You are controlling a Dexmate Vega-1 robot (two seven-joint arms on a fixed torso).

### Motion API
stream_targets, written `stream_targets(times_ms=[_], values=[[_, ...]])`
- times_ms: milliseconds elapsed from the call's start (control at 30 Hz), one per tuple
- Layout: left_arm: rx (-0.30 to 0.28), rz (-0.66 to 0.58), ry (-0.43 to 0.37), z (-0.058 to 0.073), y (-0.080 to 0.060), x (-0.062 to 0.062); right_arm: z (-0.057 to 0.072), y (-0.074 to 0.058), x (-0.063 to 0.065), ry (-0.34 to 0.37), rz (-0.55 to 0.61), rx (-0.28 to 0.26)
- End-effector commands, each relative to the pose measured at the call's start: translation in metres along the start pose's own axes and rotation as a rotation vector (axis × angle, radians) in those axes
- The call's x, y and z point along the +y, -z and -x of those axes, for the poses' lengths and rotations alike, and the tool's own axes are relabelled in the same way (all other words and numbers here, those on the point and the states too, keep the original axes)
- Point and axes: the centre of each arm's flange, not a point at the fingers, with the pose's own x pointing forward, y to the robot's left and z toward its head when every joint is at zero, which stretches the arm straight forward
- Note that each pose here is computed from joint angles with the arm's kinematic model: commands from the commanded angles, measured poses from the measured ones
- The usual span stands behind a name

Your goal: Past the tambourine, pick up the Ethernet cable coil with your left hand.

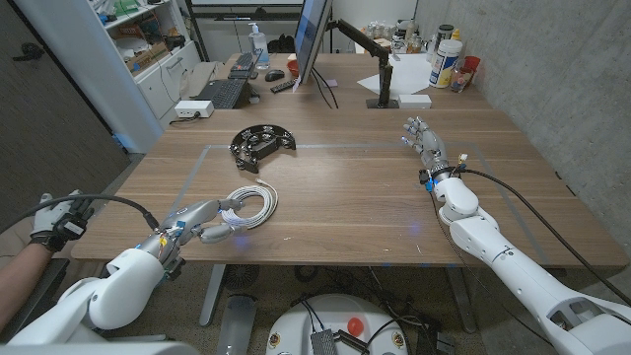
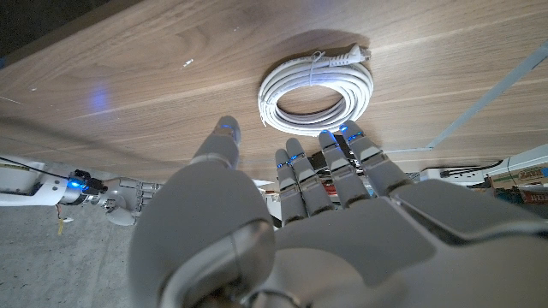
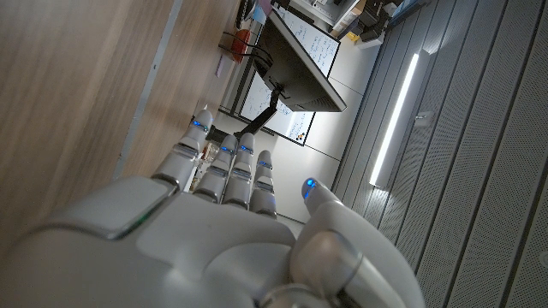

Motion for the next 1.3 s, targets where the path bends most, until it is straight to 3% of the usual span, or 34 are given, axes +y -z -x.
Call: stream_targets(times_ms=[33,833,1300], values=[[0.008,-0.002,-0.011,0.003,0.0004,0.0036,0.0001,0.0002,0.0004,-0.002,-0.001,0.002],[0.063,-0.001,0.082,0.0042,0.0038,0.0088,0.0005,0.0007,0.0008,0.008,-0.004,0.01],[0.082,0.005,0.071,0.0062,0.006,0.0096,0.0003,0.0007,0.0002,0.01,-0.005,0.008]])
